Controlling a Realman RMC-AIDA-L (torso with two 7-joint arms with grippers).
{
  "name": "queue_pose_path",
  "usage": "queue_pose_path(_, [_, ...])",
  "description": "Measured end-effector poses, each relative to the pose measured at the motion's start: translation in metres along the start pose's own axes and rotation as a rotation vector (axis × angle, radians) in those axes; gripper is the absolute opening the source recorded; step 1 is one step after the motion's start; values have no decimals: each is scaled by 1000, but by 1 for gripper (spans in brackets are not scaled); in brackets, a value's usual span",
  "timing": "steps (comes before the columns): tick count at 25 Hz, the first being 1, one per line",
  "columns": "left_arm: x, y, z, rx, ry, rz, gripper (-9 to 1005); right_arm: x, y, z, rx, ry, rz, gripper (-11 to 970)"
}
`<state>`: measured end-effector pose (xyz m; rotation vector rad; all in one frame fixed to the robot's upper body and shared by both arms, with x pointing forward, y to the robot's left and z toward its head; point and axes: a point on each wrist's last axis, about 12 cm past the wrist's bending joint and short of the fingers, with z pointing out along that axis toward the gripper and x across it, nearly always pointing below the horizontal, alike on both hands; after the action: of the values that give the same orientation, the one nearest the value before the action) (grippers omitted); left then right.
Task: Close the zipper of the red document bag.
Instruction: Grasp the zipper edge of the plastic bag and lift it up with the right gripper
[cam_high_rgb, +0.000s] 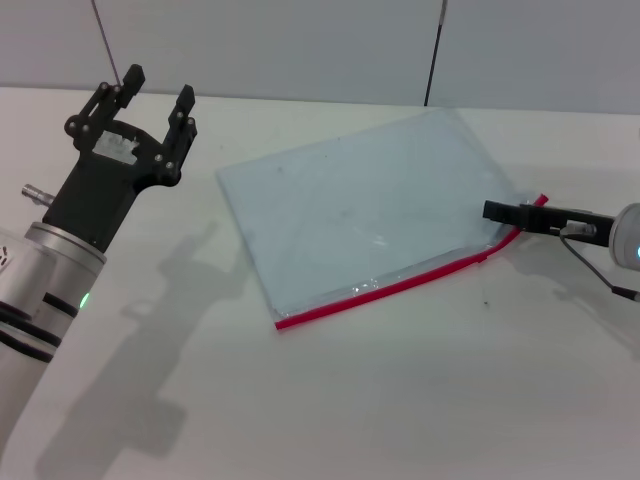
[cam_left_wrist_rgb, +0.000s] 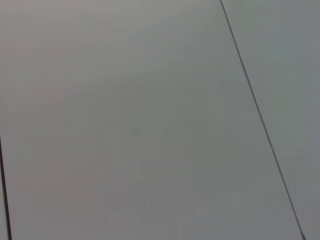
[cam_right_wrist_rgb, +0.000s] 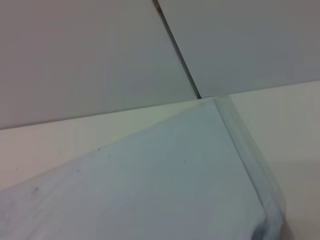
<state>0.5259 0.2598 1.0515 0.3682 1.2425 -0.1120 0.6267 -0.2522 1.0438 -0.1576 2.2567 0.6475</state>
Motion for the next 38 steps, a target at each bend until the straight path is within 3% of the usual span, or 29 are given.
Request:
queue_pose_path(5, [0,0,0,0,0,0,543,0,1,1,-3,14,-10,562])
queue_pose_path(10, [0,0,0,0,0,0,543,0,2,2,-5,20,-22,314])
queue_pose_path(16, [0,0,0,0,1,0,542,0,3,2,-9,21,-29,90])
queue_pose_path(29, [0,-2,2,23,3,4,543,0,12,1,-85,21,-66,12])
queue_pose_path(38, [4,-26,15,265,38,110,542,-11,32,1,-234,-49,-85,12])
